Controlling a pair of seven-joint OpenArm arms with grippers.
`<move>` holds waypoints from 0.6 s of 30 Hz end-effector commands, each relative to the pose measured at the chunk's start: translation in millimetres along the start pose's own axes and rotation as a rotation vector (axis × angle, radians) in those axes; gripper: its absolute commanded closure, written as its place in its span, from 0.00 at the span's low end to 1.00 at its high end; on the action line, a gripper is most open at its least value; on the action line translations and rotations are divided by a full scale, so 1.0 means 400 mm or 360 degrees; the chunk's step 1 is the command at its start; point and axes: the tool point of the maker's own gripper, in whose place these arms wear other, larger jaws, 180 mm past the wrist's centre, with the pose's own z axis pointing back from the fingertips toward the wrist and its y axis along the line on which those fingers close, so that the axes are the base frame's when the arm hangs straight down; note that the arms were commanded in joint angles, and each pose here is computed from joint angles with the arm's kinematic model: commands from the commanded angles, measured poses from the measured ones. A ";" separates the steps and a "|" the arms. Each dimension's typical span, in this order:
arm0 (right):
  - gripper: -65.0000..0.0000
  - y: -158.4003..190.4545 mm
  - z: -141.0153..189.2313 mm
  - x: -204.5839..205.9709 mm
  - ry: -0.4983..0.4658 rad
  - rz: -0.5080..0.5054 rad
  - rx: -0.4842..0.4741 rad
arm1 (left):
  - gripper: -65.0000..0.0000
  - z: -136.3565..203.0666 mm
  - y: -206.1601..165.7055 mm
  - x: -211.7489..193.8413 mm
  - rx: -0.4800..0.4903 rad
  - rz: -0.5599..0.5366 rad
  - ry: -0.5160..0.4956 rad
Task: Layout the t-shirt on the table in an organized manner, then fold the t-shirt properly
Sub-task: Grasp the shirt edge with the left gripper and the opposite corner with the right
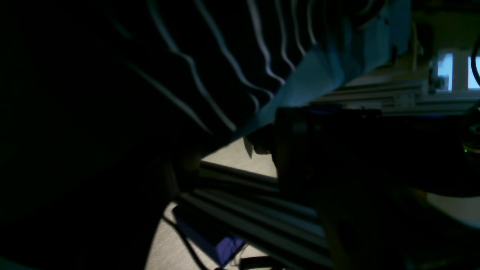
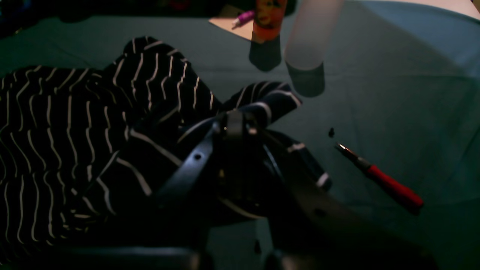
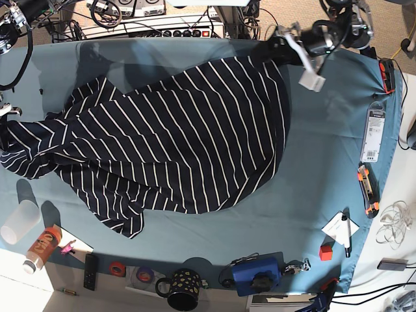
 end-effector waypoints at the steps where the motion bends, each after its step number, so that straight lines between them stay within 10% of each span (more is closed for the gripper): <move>1: 1.00 -0.007 0.010 0.047 -0.0086 0.0046 -0.0005 | 0.51 -0.003 -0.021 0.017 -0.0045 -0.0031 -0.0038; 6: 1.00 -0.007 0.010 0.039 -0.0059 0.0046 -0.0006 | 0.52 -0.070 -0.041 -0.006 0.0010 -0.0076 0.0038; 14: 1.00 -0.008 0.010 0.030 -0.0028 0.0046 -0.0006 | 1.00 -0.101 -0.021 -0.037 0.0162 -0.0114 0.0139; 18: 1.00 -0.008 0.010 0.016 0.0023 0.0046 -0.0006 | 1.00 -0.099 -0.022 -0.040 0.0163 -0.0117 0.0154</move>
